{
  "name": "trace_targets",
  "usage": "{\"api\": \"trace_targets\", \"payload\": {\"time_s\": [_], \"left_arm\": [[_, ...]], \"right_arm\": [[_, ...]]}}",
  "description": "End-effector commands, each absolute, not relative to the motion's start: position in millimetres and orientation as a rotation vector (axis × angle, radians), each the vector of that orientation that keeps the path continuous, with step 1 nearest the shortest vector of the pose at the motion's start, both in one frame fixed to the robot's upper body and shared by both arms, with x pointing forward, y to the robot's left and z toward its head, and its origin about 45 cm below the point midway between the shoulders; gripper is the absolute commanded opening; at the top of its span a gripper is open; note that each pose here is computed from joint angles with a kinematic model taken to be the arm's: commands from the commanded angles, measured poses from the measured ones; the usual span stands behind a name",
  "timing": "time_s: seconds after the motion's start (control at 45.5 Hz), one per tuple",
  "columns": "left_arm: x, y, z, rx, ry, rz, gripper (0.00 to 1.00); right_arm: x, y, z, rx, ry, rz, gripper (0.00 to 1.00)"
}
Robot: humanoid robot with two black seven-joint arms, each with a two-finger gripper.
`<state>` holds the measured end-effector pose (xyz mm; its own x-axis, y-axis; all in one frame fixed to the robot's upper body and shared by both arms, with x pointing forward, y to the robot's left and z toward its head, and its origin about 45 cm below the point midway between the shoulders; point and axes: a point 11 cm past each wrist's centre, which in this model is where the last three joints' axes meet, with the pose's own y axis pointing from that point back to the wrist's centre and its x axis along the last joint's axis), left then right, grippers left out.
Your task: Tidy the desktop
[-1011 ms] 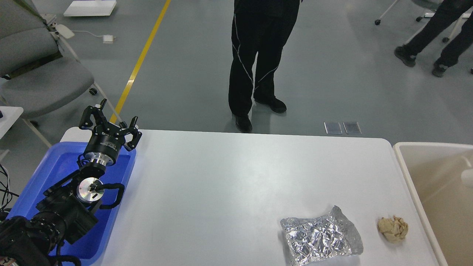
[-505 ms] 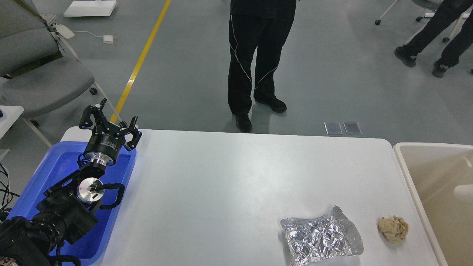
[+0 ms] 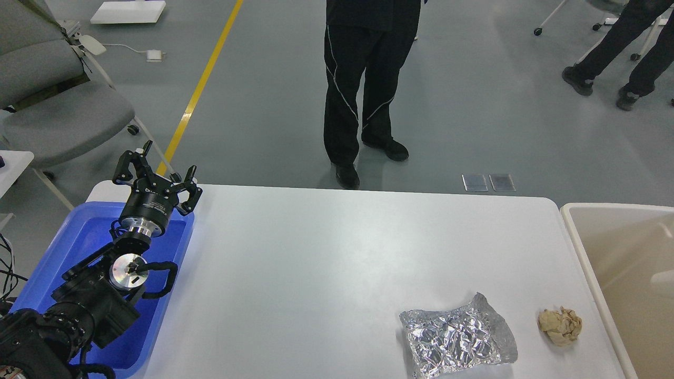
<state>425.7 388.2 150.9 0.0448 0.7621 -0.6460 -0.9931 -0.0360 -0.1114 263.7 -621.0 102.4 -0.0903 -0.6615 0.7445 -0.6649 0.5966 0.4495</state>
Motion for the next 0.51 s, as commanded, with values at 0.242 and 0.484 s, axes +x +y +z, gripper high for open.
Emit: {"api": "trace_targets", "payload": {"time_s": [0.242, 0.484], "left_arm": [[425.5, 388.3, 150.7, -0.645, 0.457, 1.493, 1.00], [425.5, 388.2, 150.6, -0.644, 0.459, 1.493, 1.00]], "right_arm": [[274.2, -633.1, 125.8, 1.064, -1.872, 0.026, 1.00], [288.2, -636.2, 143.0, 1.071, -1.900, 0.057, 1.00]]}}
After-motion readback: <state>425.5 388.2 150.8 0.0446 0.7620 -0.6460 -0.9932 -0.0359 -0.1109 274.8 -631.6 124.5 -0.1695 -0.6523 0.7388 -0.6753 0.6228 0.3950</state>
